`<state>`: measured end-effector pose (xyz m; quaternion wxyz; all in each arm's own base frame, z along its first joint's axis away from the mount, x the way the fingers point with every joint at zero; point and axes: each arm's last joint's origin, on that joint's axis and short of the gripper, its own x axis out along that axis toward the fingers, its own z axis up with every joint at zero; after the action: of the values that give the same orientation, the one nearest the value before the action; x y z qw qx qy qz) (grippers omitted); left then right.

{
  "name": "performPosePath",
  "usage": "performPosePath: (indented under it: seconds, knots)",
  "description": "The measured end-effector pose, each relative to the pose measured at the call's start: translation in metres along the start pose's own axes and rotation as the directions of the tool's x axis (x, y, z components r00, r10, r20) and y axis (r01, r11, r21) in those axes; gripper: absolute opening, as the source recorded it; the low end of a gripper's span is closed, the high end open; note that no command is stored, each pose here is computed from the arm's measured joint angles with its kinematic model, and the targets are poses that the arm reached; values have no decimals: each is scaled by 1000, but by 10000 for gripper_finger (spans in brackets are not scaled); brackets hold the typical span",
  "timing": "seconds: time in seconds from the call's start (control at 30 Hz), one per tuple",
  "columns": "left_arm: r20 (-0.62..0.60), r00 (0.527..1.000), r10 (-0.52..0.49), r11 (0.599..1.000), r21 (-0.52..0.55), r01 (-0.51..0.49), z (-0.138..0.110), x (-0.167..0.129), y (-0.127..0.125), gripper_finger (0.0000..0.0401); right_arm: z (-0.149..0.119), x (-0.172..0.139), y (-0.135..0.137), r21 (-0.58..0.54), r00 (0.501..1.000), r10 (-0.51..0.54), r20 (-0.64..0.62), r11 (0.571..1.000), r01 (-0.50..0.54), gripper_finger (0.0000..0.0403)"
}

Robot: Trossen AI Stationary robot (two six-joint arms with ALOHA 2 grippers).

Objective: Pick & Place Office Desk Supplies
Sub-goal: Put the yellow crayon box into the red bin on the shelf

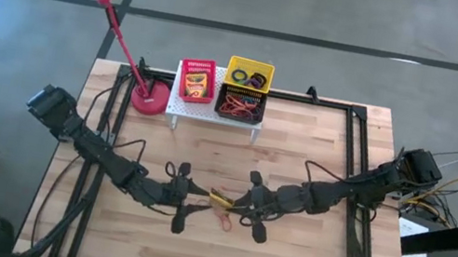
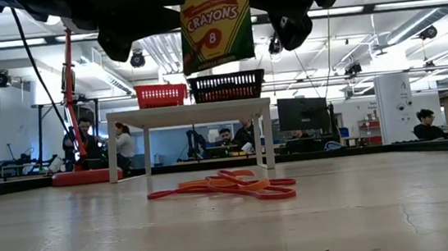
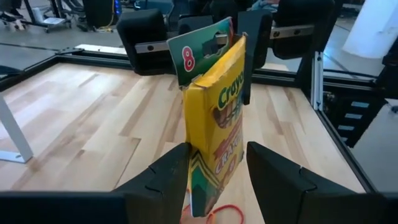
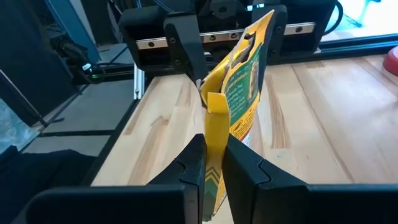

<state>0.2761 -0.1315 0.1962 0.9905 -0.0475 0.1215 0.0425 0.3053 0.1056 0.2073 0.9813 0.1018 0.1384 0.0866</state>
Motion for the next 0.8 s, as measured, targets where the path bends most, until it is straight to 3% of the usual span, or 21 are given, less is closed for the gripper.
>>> performPosePath:
  seconds: [0.27, 0.6, 0.8]
  knots:
    - [-35, 999, 6, 1000, -8, -7, -3, 0, 2, 176, -3, 0, 1, 22, 1000, 0, -31, 1000, 1, 34]
    - [-15, 999, -29, 999, -39, 29, 1, 2, 2, 230, 3, 1, 2, -9, 999, -37, 14, 999, 37, 34]
    - [15, 999, -34, 998, -59, 35, 10, 4, 0, 178, 4, 1, 1, -17, 998, -66, 23, 998, 66, 34]
